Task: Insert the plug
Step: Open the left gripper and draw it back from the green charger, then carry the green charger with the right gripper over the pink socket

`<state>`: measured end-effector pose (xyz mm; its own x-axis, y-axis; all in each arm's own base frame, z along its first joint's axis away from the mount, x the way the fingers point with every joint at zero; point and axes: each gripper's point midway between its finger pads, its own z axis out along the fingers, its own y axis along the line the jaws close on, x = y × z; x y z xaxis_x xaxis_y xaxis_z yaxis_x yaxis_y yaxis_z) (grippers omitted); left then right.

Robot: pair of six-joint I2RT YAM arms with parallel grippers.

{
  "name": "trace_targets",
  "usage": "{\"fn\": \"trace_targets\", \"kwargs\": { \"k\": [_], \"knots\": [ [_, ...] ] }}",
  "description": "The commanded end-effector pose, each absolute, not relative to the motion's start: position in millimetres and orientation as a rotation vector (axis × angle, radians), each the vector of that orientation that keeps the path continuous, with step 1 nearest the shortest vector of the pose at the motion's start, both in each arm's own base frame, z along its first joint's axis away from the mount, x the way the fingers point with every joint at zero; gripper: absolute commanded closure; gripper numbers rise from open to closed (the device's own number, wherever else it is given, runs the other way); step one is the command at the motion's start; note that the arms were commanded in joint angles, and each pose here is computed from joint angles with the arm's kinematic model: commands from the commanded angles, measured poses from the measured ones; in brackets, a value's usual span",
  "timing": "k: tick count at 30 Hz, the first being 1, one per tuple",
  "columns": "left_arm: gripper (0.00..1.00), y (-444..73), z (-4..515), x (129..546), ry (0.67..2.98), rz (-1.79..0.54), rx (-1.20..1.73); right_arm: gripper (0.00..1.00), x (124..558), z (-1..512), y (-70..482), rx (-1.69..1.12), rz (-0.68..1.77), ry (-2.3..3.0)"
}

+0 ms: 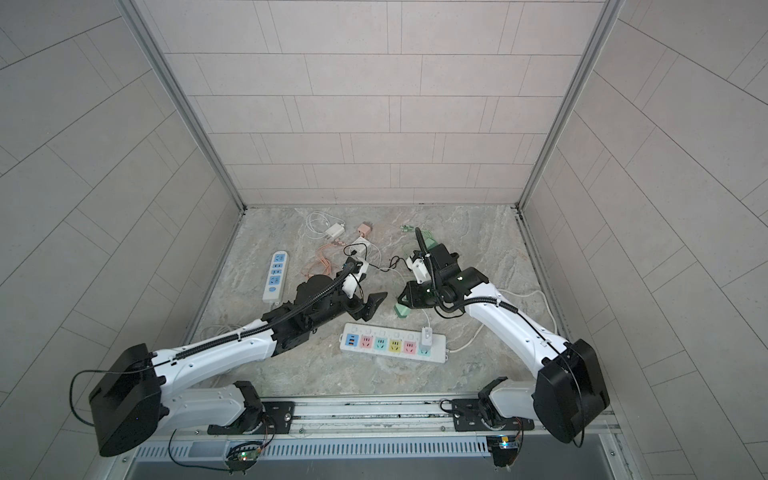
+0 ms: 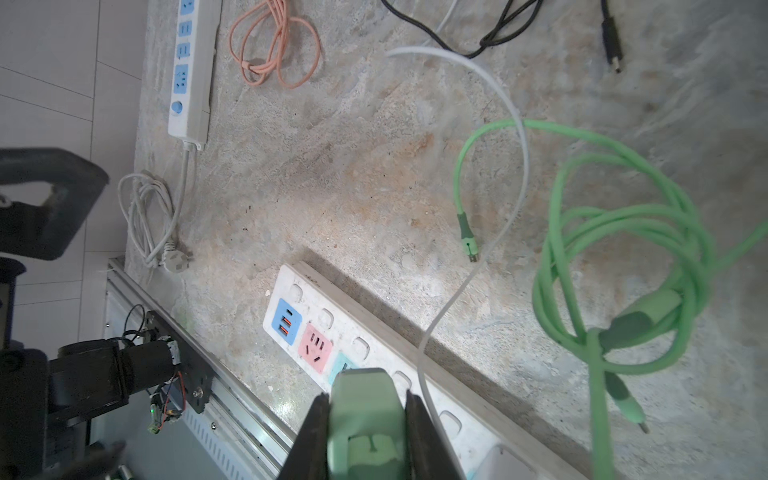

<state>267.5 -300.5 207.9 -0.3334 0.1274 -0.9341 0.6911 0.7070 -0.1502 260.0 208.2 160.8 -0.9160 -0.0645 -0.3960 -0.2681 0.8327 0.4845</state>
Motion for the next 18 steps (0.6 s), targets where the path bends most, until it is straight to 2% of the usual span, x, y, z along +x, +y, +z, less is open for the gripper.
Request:
{"fn": "trace_targets", "kwargs": {
  "k": [1,10,18],
  "knots": [
    [0.10,-278.1,195.8,269.9,1.929,-0.616,0.508,0.98,254.8,170.8,197.5,-0.221,0.628,2.630],
    [0.10,-247.1,161.5,263.2,2.059,-0.555,0.357,0.98,234.1,186.5,202.1,-0.227,0.530,2.538],
    [0.10,-227.8,139.9,256.5,2.141,-0.498,0.284,0.98,217.0,160.2,207.9,-0.191,0.455,2.554]
  ]
}}
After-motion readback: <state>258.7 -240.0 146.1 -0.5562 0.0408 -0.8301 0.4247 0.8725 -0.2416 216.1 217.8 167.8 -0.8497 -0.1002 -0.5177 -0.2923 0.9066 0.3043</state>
